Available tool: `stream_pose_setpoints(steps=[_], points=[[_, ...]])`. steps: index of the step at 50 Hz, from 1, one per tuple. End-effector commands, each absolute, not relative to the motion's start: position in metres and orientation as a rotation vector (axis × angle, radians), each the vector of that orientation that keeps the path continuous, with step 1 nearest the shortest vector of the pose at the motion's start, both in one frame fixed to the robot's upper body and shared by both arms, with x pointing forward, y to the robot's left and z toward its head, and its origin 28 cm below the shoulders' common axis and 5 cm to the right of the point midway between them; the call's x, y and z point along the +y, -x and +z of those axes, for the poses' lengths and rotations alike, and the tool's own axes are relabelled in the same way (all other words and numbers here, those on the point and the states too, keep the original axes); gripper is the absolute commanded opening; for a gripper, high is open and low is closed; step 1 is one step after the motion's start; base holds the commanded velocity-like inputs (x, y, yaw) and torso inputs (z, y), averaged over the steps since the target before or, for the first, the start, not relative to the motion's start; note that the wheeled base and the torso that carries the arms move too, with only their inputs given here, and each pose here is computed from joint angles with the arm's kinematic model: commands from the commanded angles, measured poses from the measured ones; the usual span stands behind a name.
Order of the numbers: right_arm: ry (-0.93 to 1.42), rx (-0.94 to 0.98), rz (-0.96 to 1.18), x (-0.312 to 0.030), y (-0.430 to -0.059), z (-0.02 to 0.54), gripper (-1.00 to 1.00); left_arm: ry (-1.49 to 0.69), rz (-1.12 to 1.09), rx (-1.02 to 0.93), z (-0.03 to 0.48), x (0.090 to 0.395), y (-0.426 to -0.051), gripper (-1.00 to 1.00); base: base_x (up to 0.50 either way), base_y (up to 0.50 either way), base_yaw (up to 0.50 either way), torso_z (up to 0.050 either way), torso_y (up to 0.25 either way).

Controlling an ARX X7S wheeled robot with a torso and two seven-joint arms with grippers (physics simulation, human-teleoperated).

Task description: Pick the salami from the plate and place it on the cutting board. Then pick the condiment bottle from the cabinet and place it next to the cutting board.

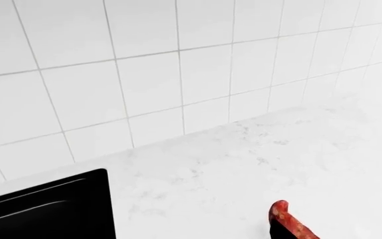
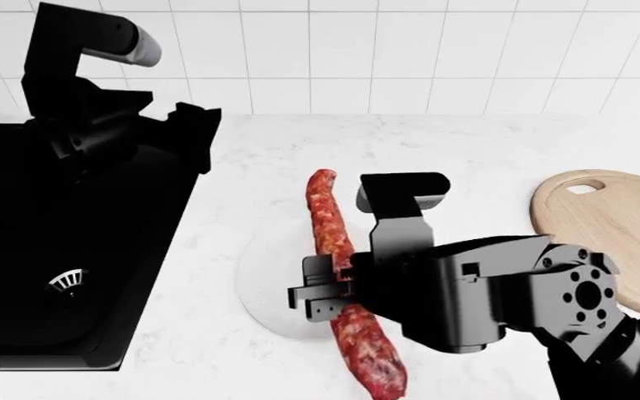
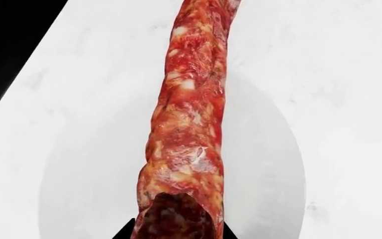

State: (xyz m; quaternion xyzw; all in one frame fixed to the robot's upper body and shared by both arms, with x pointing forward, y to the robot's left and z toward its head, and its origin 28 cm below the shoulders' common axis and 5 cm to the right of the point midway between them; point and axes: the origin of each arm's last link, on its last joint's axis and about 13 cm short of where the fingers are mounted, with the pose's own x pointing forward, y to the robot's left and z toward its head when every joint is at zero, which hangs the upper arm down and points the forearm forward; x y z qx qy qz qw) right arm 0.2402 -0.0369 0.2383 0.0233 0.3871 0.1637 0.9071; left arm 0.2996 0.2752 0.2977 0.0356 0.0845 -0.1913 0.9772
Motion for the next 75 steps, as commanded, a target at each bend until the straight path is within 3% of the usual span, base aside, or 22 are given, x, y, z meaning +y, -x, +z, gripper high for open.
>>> stream_pose_setpoints(steps=[1, 11, 25, 50, 75], points=[[-0.026, 0.718, 0.339, -0.039, -0.242, 0.258, -1.00, -0.075, -0.388, 0.166, 0.300, 0.274, -0.299, 1.00, 0.00, 0.00, 0.00, 0.000, 0.000], [-0.022, 0.627, 0.296, -0.051, -0.252, 0.280, -1.00, -0.077, -0.383, 0.166, 0.300, 0.275, -0.299, 1.00, 0.00, 0.00, 0.00, 0.000, 0.001], [0.053, 0.555, 0.242, -0.104, -0.253, 0.312, -1.00, -0.075, -0.370, 0.163, 0.301, 0.278, -0.294, 1.00, 0.00, 0.00, 0.00, 0.000, 0.000], [0.166, 0.643, 0.018, -0.178, -0.240, 0.321, -1.00, -0.077, -0.369, 0.171, 0.300, 0.276, -0.294, 1.00, 0.00, 0.00, 0.00, 0.000, 0.000], [0.232, 0.689, -0.170, -0.212, -0.259, 0.313, -1.00, -0.082, -0.355, 0.168, 0.301, 0.275, -0.300, 1.00, 0.00, 0.00, 0.00, 0.000, 0.000]])
